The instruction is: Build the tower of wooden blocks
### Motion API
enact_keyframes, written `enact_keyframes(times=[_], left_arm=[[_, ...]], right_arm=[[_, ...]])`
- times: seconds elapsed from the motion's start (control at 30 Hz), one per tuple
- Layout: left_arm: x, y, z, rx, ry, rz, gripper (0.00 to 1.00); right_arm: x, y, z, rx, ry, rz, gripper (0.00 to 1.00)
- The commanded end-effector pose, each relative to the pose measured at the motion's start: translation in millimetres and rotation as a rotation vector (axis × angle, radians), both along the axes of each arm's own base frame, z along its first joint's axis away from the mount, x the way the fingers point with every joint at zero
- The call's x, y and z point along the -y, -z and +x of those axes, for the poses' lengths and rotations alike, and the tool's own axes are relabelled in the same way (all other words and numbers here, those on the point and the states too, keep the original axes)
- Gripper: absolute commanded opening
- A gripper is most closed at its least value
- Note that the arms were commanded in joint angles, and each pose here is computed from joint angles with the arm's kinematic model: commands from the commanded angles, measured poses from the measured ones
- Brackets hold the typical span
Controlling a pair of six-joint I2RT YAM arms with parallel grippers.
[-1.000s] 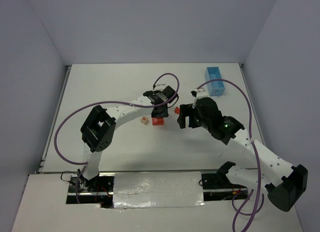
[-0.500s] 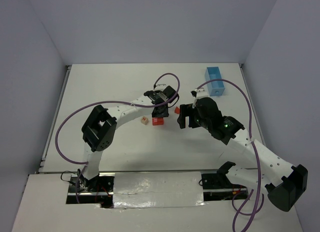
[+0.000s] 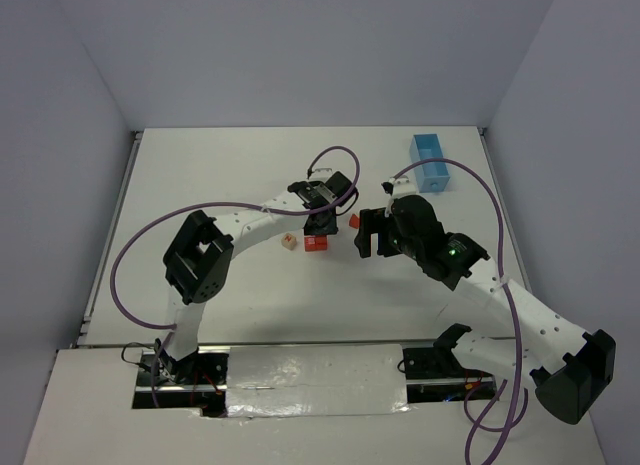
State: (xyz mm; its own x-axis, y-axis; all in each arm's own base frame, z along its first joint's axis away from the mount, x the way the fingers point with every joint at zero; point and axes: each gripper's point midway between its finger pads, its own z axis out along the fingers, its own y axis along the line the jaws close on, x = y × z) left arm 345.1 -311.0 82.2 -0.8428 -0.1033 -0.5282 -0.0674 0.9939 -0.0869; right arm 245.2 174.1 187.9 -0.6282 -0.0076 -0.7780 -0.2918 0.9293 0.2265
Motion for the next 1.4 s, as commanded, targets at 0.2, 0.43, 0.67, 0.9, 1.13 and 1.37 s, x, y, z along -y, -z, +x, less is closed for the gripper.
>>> enact_keyframes(times=[0.2, 0.43, 0.67, 0.9, 1.13, 1.37], left_arm=[[6, -4, 4, 0.013, 0.007, 0.003, 0.31], [8, -3, 3, 0.008, 0.009, -0.007, 0.43], [9, -3, 5, 0.011, 0.009, -0.011, 0.46], [8, -1, 4, 0.008, 0.008, -0.004, 0.51], [8, 0, 5, 0.007, 0.009, 0.0, 0.54], [7, -11, 6, 0.03, 0.007, -0.014, 0.57]], right_arm=[[-2, -9, 3, 0.04, -0.002, 0.034, 0.9], [-3, -8, 2, 0.037, -0.005, 0.032, 0.9], [-3, -8, 3, 0.037, -0.004, 0.035, 0.9], [-5, -9, 2, 0.039, -0.013, 0.039, 0.9], [-5, -9, 1, 0.039, -0.014, 0.04, 0.9], [-5, -7, 2, 0.036, -0.014, 0.038, 0.9]])
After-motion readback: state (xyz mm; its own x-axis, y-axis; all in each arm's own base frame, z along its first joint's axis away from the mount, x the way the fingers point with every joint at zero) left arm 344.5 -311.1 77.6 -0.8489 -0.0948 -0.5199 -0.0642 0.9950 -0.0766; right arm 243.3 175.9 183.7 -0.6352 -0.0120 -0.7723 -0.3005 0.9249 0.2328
